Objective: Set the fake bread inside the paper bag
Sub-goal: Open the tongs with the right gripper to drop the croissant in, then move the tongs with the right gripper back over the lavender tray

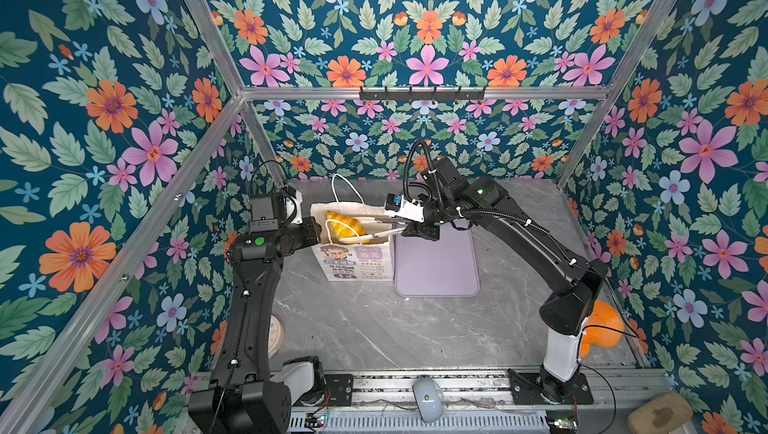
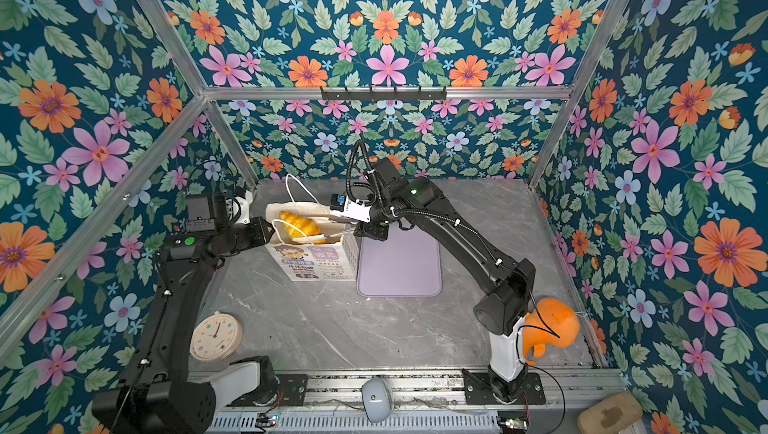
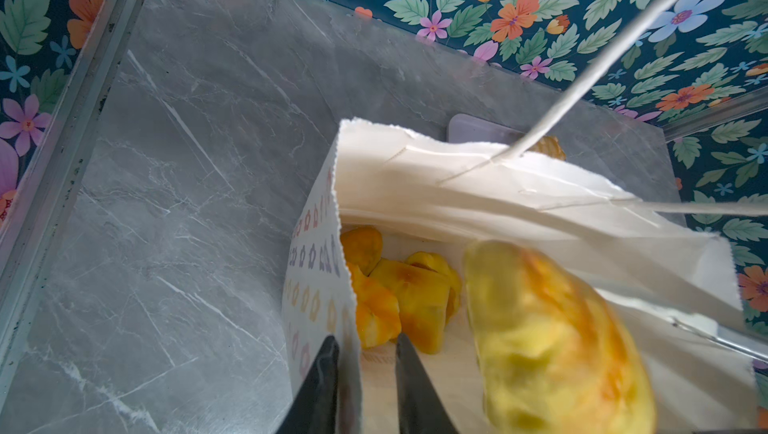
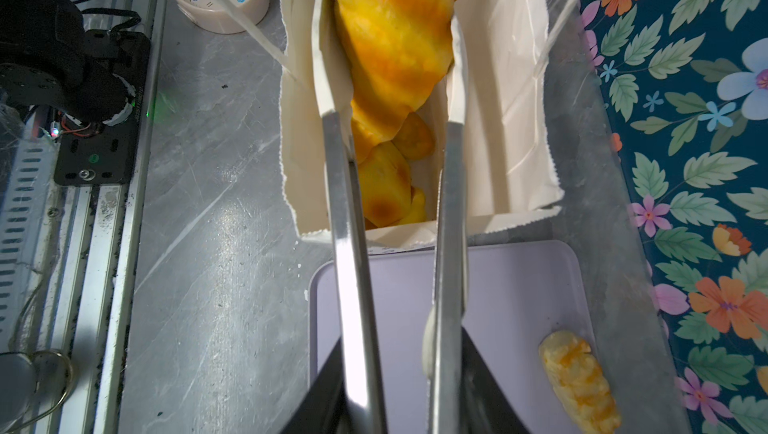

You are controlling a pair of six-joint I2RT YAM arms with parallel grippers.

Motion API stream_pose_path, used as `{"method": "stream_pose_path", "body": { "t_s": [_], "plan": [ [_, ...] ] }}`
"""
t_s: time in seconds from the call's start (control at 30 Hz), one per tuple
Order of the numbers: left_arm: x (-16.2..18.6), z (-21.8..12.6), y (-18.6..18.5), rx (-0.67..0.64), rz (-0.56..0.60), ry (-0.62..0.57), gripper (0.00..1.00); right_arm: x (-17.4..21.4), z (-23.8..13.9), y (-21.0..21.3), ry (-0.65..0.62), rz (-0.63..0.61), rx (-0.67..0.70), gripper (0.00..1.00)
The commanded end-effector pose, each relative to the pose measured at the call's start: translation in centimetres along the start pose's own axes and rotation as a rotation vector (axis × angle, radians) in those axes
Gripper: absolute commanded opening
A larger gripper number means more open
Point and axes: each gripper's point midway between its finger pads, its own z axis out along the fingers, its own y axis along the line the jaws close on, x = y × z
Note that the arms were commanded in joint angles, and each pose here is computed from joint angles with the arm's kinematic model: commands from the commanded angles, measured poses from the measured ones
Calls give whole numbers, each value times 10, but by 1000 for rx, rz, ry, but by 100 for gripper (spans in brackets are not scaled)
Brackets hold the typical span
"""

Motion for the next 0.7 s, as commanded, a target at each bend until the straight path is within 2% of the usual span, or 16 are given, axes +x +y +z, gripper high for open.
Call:
{"method": "stream_pose_path", "body": {
  "t_s": [0.0, 0.2, 0.37, 0.67],
  "plan": [
    [1, 0, -1, 6, -1, 2, 26, -7, -4, 6, -24, 6, -18, 39],
    [1, 0, -2, 9, -1, 2, 26, -9, -7, 5, -22, 22, -12, 45],
    [0, -1, -1, 3, -1, 1, 26, -14, -15, 5, -40, 31, -9, 46],
    [2, 0, -1, 1, 1, 5, 26, -38, -49, 18, -175, 14, -13, 45]
  ]
}}
